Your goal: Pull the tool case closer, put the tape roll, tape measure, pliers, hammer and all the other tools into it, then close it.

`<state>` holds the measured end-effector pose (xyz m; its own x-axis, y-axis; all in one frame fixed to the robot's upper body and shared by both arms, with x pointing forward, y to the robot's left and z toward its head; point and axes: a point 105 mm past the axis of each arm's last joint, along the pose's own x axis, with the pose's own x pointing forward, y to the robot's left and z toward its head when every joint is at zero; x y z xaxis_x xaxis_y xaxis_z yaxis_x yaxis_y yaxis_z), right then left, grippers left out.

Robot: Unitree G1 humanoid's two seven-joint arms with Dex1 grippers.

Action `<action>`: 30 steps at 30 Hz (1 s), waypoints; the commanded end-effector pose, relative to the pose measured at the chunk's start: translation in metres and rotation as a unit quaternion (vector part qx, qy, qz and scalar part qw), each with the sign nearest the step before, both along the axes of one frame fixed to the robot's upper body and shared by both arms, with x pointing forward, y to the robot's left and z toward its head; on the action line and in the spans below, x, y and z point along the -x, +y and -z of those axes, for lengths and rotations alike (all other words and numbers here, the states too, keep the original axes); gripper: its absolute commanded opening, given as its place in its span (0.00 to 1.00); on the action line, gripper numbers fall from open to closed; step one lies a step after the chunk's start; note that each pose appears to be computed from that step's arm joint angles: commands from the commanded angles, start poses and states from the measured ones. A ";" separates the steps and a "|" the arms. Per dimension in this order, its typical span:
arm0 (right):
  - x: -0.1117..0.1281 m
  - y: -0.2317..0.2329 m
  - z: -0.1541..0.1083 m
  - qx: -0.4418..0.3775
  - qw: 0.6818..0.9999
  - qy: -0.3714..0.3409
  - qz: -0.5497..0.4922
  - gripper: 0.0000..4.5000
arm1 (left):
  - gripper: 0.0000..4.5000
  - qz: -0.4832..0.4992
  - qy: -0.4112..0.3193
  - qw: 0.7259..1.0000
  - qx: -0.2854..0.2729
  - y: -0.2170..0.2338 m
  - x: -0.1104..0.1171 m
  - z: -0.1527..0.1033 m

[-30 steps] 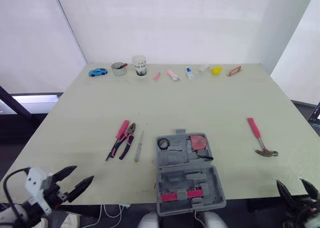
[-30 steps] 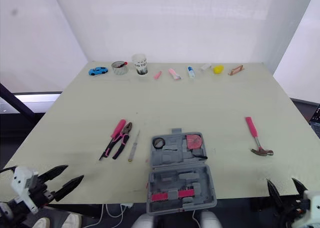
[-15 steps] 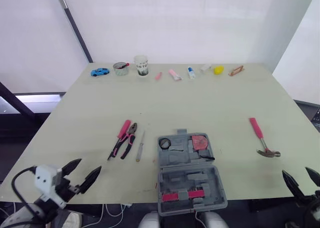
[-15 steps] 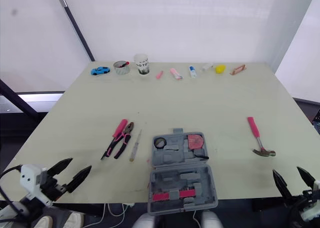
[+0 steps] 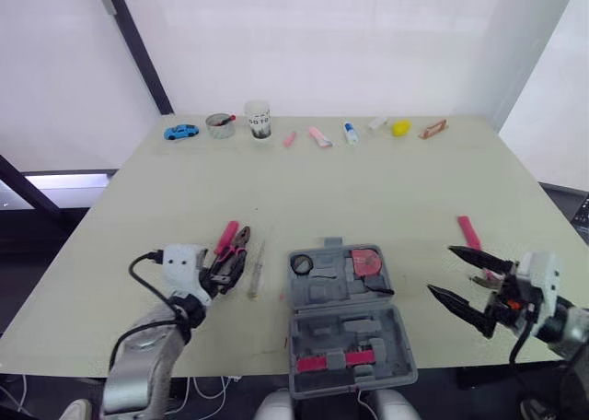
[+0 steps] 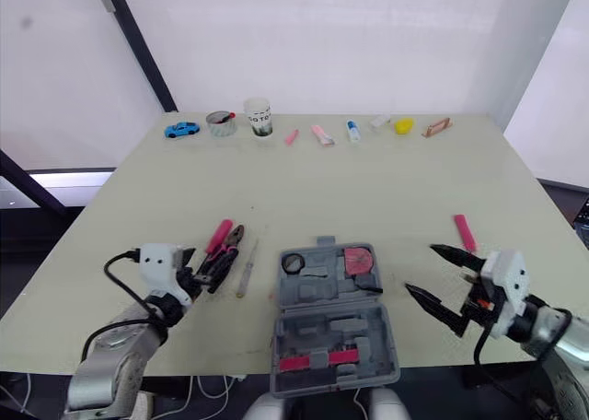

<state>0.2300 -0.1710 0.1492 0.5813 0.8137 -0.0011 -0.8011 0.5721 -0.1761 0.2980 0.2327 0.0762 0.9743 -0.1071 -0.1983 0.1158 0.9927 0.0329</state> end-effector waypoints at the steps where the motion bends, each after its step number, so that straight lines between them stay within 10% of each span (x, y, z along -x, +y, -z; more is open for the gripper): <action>1: 0.000 0.015 -0.013 -0.010 1.000 -0.023 -0.019 1.00 | 1.00 -0.015 0.020 0.999 -0.030 0.004 -0.005 -0.001; 30: -0.005 0.029 -0.014 -0.012 0.999 -0.040 -0.034 1.00 | 1.00 0.058 0.104 0.991 -0.064 -0.007 -0.029 0.030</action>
